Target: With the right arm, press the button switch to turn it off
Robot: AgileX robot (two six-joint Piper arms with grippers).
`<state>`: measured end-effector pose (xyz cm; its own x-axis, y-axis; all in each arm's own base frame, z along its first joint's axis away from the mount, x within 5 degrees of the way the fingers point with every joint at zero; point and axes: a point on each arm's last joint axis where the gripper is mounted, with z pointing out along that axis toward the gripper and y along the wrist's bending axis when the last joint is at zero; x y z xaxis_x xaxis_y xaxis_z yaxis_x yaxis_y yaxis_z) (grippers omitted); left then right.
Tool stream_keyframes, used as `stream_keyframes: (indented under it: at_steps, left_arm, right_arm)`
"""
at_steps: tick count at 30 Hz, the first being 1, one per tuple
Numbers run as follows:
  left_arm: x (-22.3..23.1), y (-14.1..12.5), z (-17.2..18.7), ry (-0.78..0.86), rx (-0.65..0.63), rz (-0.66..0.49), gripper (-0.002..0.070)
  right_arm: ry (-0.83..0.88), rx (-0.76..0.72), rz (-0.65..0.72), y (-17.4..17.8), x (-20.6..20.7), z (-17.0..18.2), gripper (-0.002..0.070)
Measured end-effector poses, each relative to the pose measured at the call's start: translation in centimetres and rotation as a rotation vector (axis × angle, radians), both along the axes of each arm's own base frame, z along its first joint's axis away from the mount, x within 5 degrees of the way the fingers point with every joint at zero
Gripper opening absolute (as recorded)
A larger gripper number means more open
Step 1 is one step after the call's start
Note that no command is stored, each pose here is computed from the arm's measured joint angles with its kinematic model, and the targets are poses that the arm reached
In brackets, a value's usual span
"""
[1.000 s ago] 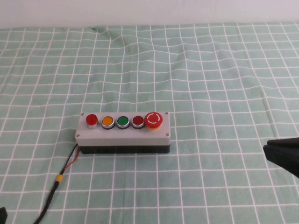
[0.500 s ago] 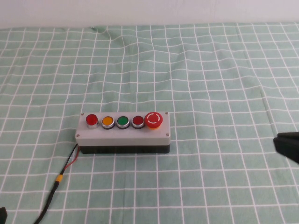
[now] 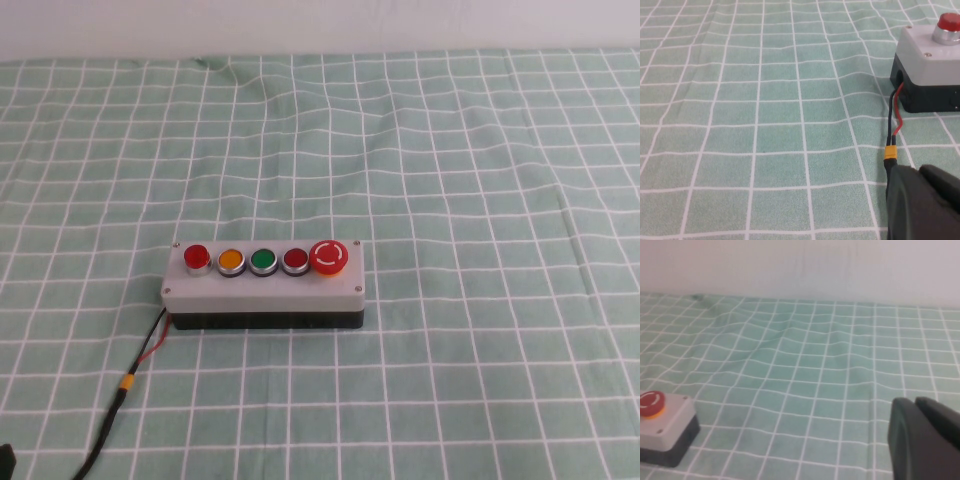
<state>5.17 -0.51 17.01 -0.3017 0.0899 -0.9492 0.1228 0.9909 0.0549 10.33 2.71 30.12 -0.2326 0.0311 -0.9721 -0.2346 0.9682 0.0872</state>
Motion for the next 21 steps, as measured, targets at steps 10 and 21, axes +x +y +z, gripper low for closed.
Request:
stream_keyframes:
  at_steps: [10,21]
  left_arm:
    - [0.0,0.0,0.0,0.000,0.000,0.000,-0.0003]
    - [0.0,0.0,0.0,0.000,0.000,0.000,-0.0003]
  right_arm:
    - [-0.095,0.026,-0.155,-2.0,-3.4,-6.7,-0.0016]
    - [0.029,0.006,-0.294,-2.8,-5.6,-9.5,-0.0016]
